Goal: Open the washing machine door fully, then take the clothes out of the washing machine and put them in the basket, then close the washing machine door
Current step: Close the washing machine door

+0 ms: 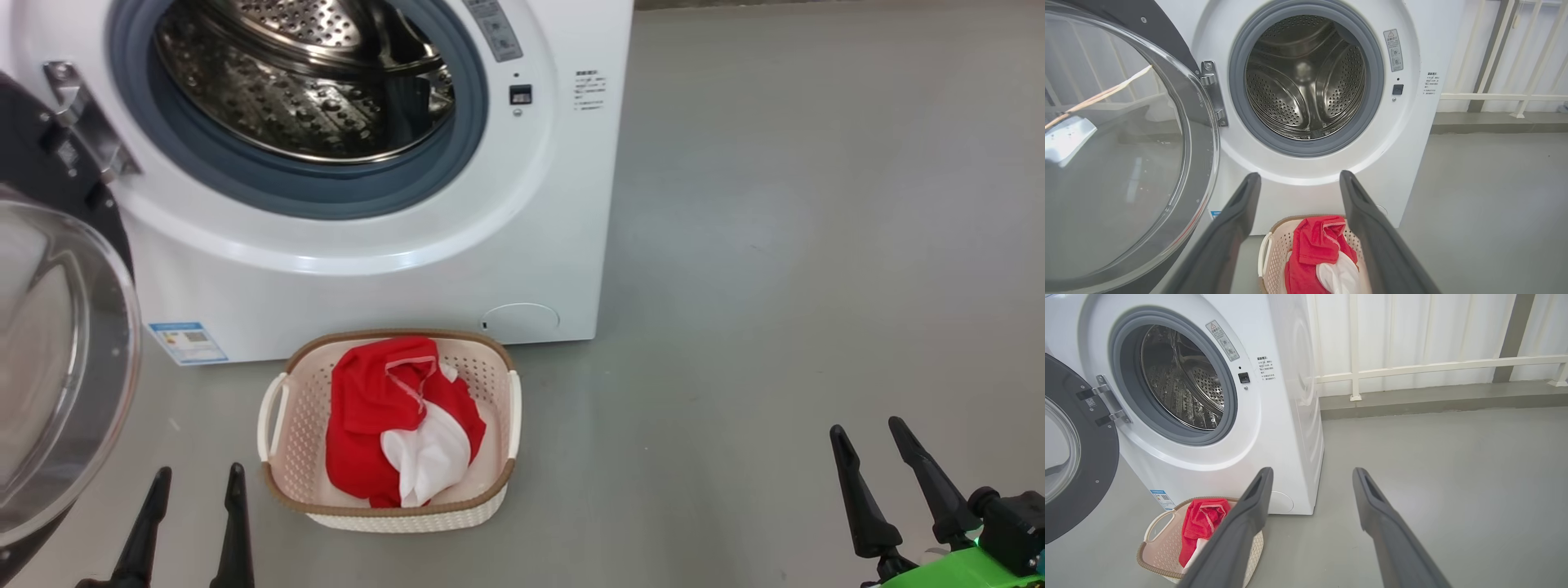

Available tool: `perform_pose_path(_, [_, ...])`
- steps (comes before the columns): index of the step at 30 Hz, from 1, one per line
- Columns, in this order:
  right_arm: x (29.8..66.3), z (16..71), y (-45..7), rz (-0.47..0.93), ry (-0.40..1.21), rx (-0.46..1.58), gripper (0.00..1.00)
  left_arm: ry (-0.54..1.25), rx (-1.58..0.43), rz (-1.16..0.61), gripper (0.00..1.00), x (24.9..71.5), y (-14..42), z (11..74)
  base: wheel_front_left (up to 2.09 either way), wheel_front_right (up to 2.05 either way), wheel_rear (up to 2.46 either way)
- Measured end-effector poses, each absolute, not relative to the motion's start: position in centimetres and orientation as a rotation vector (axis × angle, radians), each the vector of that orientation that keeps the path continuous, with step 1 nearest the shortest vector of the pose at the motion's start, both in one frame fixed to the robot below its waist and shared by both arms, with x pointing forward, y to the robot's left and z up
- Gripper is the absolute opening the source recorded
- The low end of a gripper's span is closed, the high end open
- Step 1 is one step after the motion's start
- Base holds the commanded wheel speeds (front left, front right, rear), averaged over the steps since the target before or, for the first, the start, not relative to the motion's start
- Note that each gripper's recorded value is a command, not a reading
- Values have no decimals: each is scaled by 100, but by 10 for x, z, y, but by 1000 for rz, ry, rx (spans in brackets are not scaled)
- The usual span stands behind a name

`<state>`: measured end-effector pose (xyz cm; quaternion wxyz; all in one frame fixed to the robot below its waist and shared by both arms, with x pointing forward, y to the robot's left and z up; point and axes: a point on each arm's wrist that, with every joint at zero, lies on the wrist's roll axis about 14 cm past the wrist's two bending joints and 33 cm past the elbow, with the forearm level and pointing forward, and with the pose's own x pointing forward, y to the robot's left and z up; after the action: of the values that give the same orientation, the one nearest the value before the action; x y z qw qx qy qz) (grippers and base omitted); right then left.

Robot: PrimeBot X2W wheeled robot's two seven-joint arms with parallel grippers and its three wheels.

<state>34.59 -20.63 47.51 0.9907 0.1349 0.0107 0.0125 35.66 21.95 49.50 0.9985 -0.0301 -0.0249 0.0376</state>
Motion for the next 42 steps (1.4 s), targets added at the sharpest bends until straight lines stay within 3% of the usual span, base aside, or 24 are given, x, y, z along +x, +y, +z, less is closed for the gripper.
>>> perform_pose_path(14, [371, 473, -155, 194, 47, 264, 100, -40, -97, 228, 100, 321, 258, 490, 0, 0, 0])
perform_pose_path(42, [390, 470, 3, 681, 116, 244, 100, -24, -128, 676, 100, 184, 340, 479, 0, 0, 0])
